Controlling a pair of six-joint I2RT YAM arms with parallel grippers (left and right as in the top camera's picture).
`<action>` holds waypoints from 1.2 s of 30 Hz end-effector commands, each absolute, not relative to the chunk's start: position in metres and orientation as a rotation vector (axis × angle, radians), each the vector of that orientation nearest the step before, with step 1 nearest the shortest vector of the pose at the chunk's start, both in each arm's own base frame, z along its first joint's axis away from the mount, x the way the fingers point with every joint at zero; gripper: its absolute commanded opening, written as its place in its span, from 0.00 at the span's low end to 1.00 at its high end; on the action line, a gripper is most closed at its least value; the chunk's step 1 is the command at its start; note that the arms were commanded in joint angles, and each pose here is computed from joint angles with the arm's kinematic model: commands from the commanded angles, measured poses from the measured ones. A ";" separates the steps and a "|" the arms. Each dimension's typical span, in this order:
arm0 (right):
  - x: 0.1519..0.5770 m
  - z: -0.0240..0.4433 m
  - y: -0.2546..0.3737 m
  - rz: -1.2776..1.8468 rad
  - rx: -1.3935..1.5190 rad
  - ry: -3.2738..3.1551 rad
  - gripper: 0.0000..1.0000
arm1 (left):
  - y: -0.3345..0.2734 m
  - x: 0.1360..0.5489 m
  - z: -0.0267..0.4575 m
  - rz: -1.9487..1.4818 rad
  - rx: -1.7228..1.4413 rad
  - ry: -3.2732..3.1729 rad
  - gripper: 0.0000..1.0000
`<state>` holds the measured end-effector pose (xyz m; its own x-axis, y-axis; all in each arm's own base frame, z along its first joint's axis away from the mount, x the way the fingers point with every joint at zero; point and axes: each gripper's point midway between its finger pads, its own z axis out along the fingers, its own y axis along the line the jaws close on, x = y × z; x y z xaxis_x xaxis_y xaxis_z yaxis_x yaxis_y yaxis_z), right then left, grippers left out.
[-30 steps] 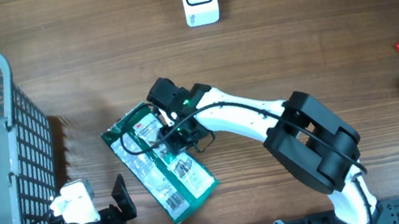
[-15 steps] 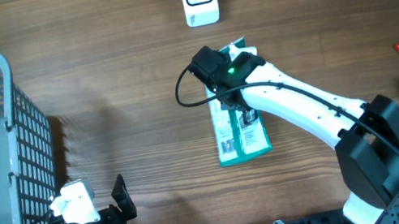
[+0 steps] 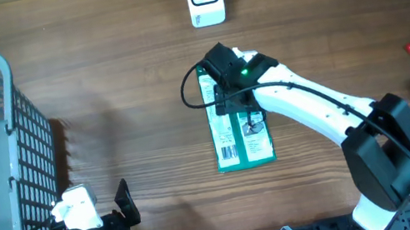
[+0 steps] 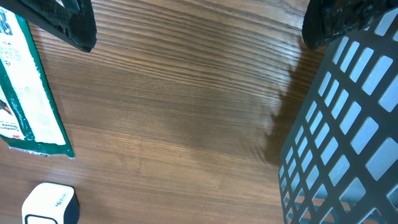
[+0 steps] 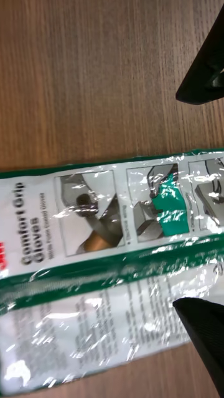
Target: Scan the item barcode
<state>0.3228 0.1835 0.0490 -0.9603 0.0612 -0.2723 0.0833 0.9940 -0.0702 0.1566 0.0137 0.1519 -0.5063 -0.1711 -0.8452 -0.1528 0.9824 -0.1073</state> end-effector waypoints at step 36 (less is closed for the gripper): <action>0.324 -0.005 0.161 0.040 0.026 3.123 0.47 | 0.012 0.157 0.151 -0.037 -0.227 2.106 1.00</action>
<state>0.3187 0.1747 -0.0008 -0.9999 -0.0134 -0.0103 -0.0142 0.9965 0.0821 0.1567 0.0137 0.1520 -0.5056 -0.1734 -0.8451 -0.1540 0.9820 -0.1093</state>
